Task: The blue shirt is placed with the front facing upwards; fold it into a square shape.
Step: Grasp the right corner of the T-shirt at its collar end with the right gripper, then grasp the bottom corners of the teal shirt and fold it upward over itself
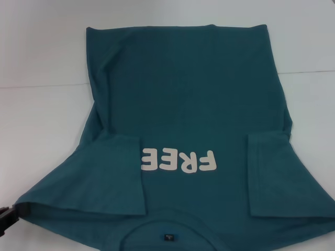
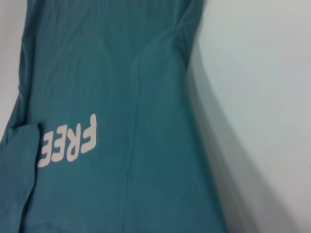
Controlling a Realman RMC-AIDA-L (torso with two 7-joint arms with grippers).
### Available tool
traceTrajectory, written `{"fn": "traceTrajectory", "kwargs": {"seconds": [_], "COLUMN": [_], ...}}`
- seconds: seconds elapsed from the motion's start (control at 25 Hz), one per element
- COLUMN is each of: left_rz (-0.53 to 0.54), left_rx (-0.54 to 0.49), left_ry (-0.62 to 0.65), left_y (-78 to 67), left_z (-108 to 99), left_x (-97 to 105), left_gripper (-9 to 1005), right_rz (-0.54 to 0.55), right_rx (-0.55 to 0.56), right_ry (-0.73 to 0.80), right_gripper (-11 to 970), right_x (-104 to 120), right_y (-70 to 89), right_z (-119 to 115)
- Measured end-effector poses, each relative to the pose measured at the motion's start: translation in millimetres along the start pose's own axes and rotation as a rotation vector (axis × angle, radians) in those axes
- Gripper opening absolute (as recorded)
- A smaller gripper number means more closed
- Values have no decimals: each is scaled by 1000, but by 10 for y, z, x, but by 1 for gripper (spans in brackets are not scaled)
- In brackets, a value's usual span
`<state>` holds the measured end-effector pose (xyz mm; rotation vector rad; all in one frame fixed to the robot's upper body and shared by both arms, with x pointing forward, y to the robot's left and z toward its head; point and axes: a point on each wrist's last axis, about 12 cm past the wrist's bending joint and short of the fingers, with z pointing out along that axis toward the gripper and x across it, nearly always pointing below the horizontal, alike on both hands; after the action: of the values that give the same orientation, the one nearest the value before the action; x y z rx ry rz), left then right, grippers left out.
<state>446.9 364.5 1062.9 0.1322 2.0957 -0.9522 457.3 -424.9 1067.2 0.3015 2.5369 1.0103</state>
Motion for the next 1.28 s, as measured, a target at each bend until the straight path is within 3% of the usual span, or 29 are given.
{"fn": "traceTrajectory", "kwargs": {"seconds": [0.64,1.28], "left_rz": [-41,-92], "left_rx": [47,115], "left_ry": [-4,-17], "left_y": [-58,-151], "left_z": [-108,-249], "left_x": [141,284], "left_gripper": [27,28], "right_rz": [35,61], "right_rx": [-80,-151], "right_ry": [38,-29], "right_gripper": [8,19], "right_x": [328,380], "right_y": [-64,-74], "right_z": [-32,-237]}}
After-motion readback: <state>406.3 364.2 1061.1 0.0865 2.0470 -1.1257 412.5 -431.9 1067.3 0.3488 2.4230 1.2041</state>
